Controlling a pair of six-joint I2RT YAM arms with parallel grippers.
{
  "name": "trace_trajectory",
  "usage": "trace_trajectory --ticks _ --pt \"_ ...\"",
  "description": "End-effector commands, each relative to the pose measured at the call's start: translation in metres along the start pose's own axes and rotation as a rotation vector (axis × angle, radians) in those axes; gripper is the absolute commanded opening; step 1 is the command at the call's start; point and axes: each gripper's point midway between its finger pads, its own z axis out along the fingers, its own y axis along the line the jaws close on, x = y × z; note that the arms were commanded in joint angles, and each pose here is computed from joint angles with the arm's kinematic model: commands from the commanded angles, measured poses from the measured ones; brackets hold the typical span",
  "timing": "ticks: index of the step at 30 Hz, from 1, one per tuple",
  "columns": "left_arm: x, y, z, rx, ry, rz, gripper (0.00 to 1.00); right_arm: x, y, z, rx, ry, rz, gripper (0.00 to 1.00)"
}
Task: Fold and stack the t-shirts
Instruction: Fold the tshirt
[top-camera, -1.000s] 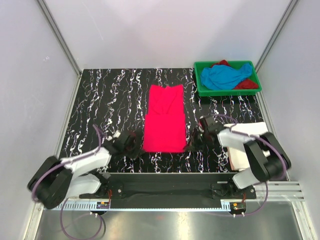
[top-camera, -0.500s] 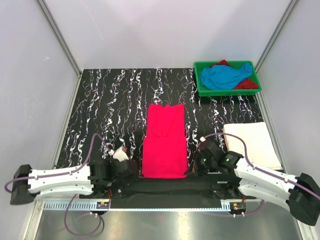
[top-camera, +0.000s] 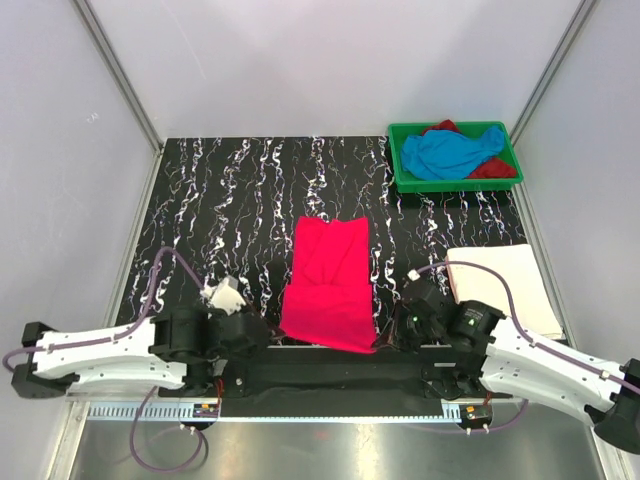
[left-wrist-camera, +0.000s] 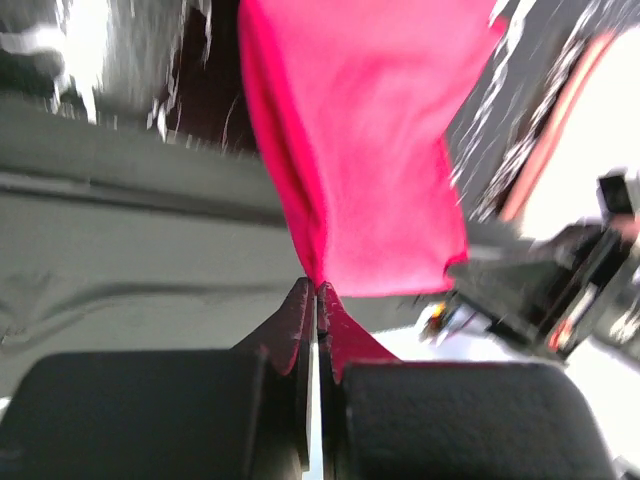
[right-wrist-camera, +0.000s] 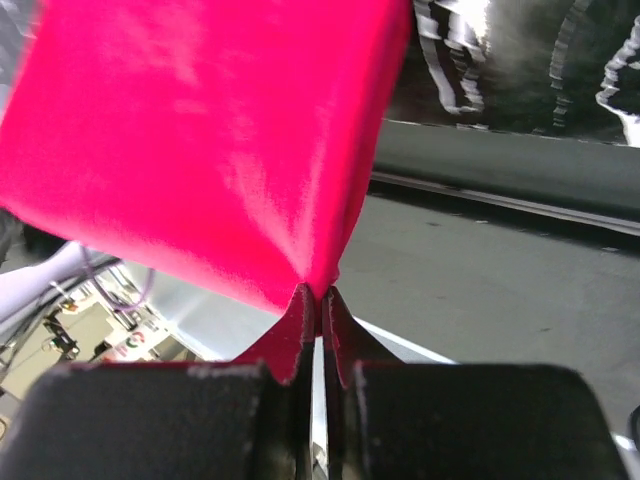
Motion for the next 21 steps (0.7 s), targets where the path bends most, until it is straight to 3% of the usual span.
trace_trajectory --ticks 1,8,21 --pt "-0.039 -0.016 -0.007 0.013 -0.145 0.061 0.00 -0.019 0.017 -0.016 0.031 -0.081 -0.031 0.00" --pt "-0.105 -0.061 -0.007 0.049 -0.240 0.065 0.00 -0.068 0.043 -0.033 0.035 -0.092 -0.097 0.00" --pt "-0.196 -0.135 0.040 0.097 -0.213 0.141 0.00 -0.176 0.085 -0.033 0.017 -0.105 -0.091 0.00"
